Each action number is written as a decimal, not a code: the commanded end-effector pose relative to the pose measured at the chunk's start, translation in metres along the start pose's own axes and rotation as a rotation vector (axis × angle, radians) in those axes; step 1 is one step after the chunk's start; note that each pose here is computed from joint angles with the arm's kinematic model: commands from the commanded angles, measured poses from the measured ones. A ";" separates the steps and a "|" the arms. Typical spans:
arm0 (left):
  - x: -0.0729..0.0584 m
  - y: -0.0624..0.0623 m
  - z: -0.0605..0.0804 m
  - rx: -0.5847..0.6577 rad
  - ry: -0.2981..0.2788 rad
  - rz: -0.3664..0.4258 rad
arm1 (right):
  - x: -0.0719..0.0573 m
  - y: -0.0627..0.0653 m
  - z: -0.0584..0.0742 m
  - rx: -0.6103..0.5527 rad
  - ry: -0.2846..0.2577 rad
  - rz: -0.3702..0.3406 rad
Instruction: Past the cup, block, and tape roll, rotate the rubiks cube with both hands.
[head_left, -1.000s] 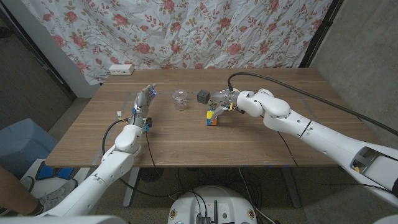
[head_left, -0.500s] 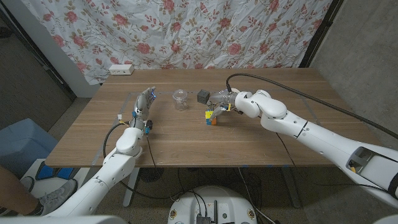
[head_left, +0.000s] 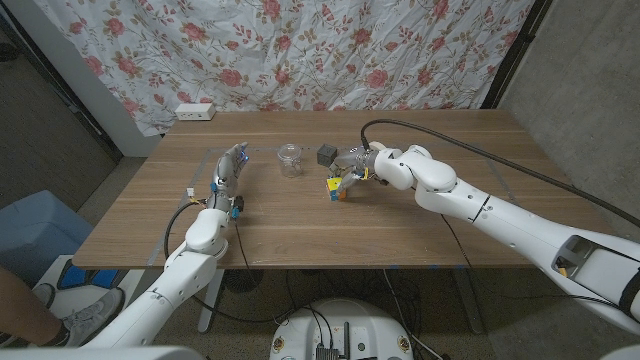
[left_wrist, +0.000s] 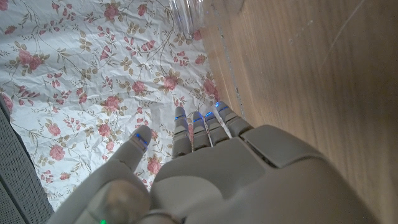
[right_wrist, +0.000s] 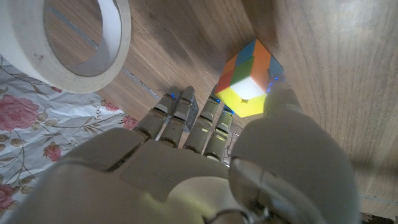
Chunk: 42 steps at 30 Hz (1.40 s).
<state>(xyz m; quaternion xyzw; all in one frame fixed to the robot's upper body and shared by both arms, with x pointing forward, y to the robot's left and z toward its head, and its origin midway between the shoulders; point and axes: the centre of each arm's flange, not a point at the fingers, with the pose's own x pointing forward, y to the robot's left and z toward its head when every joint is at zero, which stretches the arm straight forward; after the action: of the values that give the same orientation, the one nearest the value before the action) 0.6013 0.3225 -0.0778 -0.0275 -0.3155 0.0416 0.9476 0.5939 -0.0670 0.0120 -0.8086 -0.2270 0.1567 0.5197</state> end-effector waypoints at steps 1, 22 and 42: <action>0.004 0.002 0.000 -0.002 -0.006 0.000 | 0.001 -0.002 0.001 0.008 0.015 0.017; 0.012 0.003 -0.002 -0.033 -0.020 -0.016 | 0.001 -0.005 0.004 0.017 0.044 0.093; 0.025 0.004 -0.003 -0.067 -0.018 -0.057 | 0.002 -0.014 0.003 0.029 0.059 0.218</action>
<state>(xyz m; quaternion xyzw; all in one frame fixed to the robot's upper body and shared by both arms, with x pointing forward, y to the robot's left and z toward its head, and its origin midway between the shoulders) 0.6179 0.3279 -0.0683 -0.0435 -0.3255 0.0170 0.9444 0.5912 -0.0591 0.0186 -0.8235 -0.1487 0.1803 0.5169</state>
